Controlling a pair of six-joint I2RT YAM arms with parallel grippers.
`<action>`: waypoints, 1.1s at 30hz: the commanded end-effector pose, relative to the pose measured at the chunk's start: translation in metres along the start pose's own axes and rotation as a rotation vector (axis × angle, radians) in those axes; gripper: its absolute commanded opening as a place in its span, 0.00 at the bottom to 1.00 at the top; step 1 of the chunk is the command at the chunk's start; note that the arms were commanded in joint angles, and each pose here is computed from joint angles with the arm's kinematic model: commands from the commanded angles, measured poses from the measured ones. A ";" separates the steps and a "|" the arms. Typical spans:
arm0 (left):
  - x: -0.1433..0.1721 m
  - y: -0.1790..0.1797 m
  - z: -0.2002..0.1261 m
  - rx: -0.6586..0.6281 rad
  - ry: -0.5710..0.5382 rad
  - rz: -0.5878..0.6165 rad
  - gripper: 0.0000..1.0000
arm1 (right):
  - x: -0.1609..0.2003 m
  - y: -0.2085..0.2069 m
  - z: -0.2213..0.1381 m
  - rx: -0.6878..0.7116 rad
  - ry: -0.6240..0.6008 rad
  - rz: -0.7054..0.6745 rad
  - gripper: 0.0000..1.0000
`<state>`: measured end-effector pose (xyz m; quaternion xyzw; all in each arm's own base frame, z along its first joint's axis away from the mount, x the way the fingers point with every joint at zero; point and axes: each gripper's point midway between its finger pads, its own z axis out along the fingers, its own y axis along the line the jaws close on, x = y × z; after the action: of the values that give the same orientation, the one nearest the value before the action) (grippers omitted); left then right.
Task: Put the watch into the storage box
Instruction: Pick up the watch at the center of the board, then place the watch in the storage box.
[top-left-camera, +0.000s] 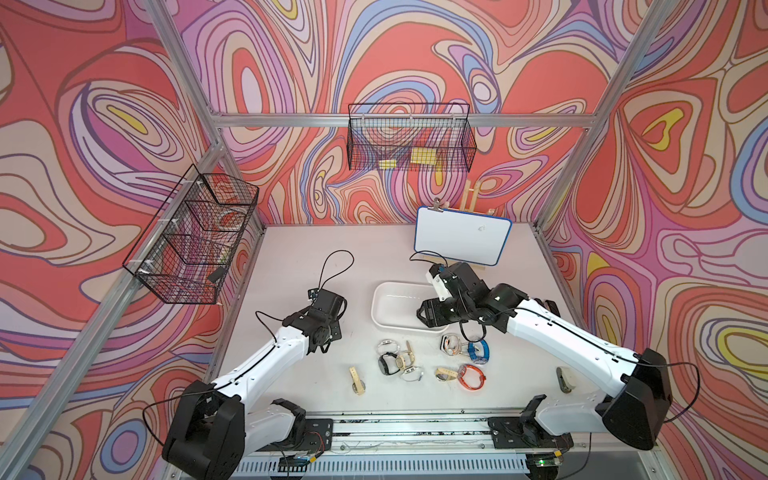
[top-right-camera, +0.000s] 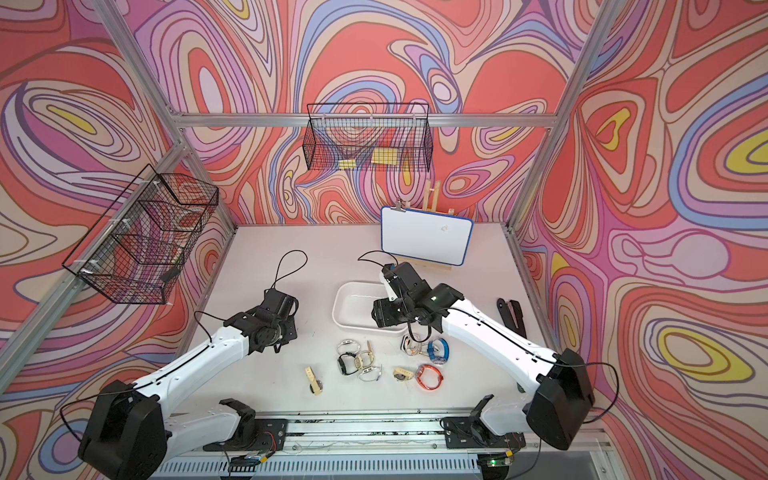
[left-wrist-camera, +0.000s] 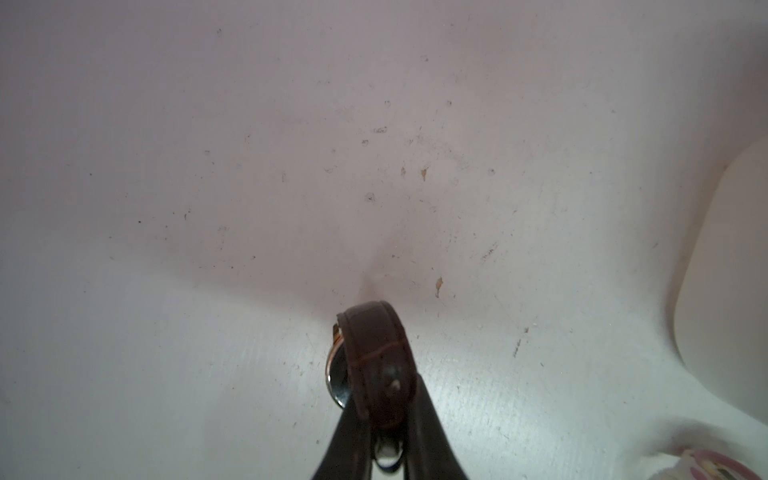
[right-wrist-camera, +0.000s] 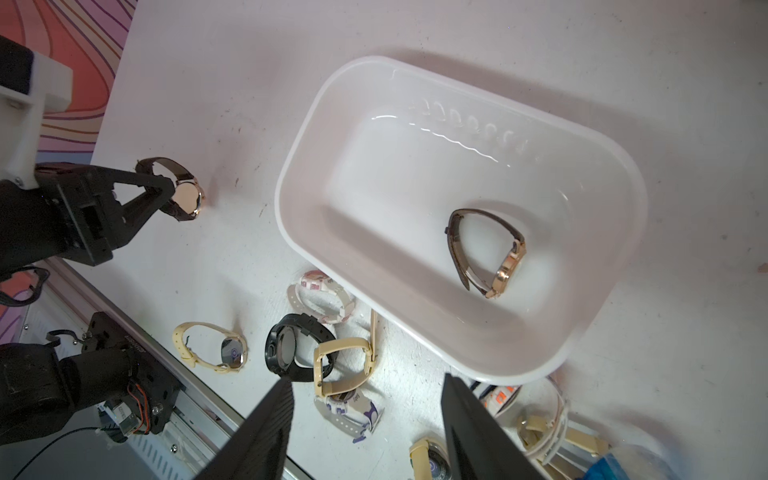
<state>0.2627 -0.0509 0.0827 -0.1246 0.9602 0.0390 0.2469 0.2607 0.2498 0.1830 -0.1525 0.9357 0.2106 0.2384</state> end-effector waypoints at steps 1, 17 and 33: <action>-0.012 0.004 -0.022 -0.017 0.000 0.053 0.10 | 0.002 -0.010 -0.008 0.035 -0.022 0.023 0.62; -0.084 -0.143 -0.108 -0.148 -0.032 0.699 0.08 | 0.016 -0.127 -0.059 0.099 -0.146 0.430 0.62; -0.052 -0.238 -0.013 -0.287 0.040 1.034 0.04 | 0.029 -0.132 -0.080 0.125 -0.182 0.459 0.62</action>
<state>0.3612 -0.2689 0.1165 0.3129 0.8961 0.2712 0.1596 0.2631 0.0972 0.1881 0.0914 0.9308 0.2186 0.2782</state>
